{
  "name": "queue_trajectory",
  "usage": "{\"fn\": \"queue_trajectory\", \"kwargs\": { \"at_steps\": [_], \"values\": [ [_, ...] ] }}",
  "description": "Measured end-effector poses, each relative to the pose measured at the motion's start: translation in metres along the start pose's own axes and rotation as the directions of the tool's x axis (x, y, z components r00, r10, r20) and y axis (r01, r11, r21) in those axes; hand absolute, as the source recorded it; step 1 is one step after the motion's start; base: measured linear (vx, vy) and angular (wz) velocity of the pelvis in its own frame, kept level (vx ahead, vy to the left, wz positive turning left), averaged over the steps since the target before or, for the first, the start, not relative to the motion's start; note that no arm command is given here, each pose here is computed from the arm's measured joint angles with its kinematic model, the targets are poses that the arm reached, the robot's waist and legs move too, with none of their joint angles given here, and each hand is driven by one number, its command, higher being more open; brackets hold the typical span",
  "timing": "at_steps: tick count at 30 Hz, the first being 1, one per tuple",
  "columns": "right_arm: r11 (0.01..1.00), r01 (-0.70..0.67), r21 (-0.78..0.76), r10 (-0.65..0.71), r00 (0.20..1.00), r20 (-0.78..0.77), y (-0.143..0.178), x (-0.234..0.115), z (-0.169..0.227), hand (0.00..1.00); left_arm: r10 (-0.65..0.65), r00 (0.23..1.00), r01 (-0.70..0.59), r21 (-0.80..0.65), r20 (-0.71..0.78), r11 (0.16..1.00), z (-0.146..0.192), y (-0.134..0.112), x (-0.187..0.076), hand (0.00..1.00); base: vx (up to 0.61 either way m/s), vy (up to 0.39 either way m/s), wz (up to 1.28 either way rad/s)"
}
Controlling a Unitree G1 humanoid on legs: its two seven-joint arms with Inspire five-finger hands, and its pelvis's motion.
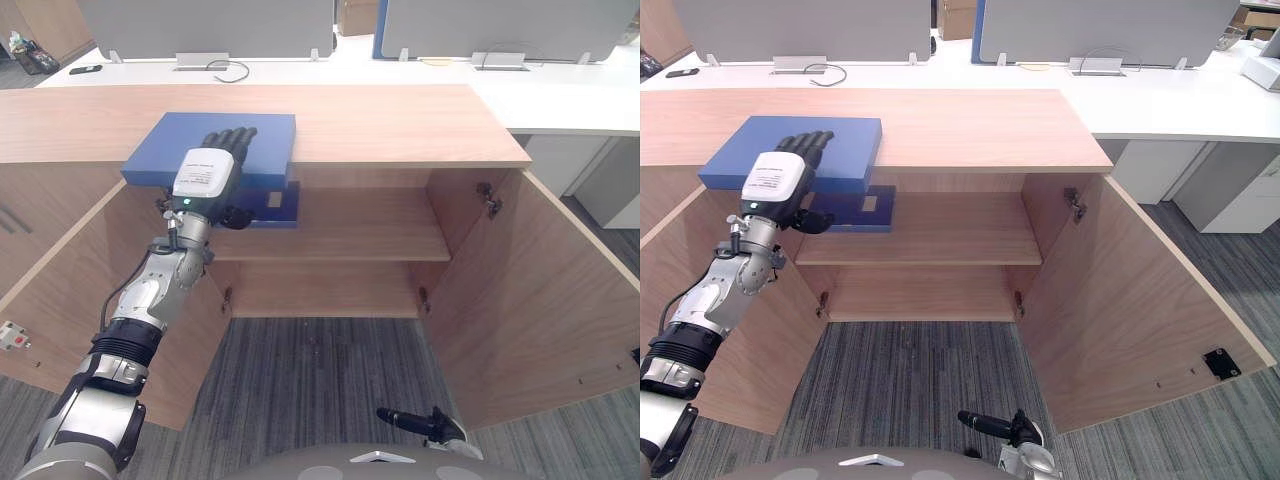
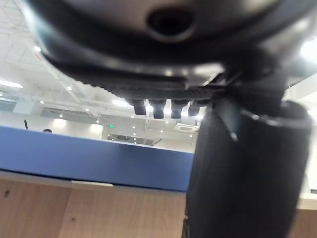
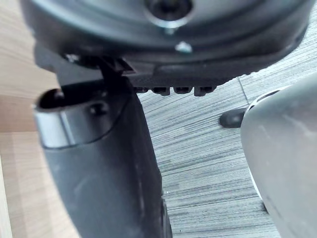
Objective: Walk over to the cabinet, pick up the folder, carry it to the office cabinet, place the folder inside the office cabinet, then close the office cabinet door
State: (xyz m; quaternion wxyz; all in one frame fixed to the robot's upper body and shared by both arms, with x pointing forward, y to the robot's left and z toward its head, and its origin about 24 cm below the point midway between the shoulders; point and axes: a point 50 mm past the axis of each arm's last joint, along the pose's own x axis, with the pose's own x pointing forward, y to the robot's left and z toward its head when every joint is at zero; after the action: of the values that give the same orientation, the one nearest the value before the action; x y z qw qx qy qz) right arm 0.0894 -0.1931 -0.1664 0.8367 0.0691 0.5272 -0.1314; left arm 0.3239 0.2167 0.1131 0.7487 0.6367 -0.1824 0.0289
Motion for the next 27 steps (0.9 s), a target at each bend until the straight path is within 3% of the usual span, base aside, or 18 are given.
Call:
{"fn": "queue_trajectory", "kwargs": {
  "at_steps": [8,9,12,22,27],
  "values": [
    [1.000,-0.005,-0.005,0.005,1.000,0.005,0.001,0.000,0.002,1.00,-0.115,0.993,0.115,0.011,0.031,0.993,0.004,-0.020,-0.004,1.00,-0.03,-0.013,-0.01],
    [1.000,-0.008,-0.016,0.008,1.000,0.006,0.002,0.000,0.002,1.00,-0.118,0.993,0.118,0.015,0.030,0.993,0.003,-0.021,-0.004,0.00,-0.04,-0.013,-0.03],
    [0.999,-0.019,-0.040,0.019,1.000,0.015,0.003,0.000,0.003,1.00,-0.120,0.993,0.119,0.030,0.021,0.992,0.000,-0.021,-0.002,0.00,-0.05,-0.018,-0.06],
    [0.980,-0.112,-0.164,0.129,0.987,0.092,0.016,-0.005,0.012,1.00,0.030,0.998,-0.040,0.172,0.060,0.984,-0.006,0.017,0.025,0.00,-0.03,-0.013,-0.06],
    [0.968,-0.154,-0.198,0.180,0.976,0.124,0.022,-0.009,0.016,1.00,0.022,0.999,-0.028,0.228,0.027,0.973,-0.022,0.026,0.026,0.00,-0.03,-0.020,-0.03]
  ]
}}
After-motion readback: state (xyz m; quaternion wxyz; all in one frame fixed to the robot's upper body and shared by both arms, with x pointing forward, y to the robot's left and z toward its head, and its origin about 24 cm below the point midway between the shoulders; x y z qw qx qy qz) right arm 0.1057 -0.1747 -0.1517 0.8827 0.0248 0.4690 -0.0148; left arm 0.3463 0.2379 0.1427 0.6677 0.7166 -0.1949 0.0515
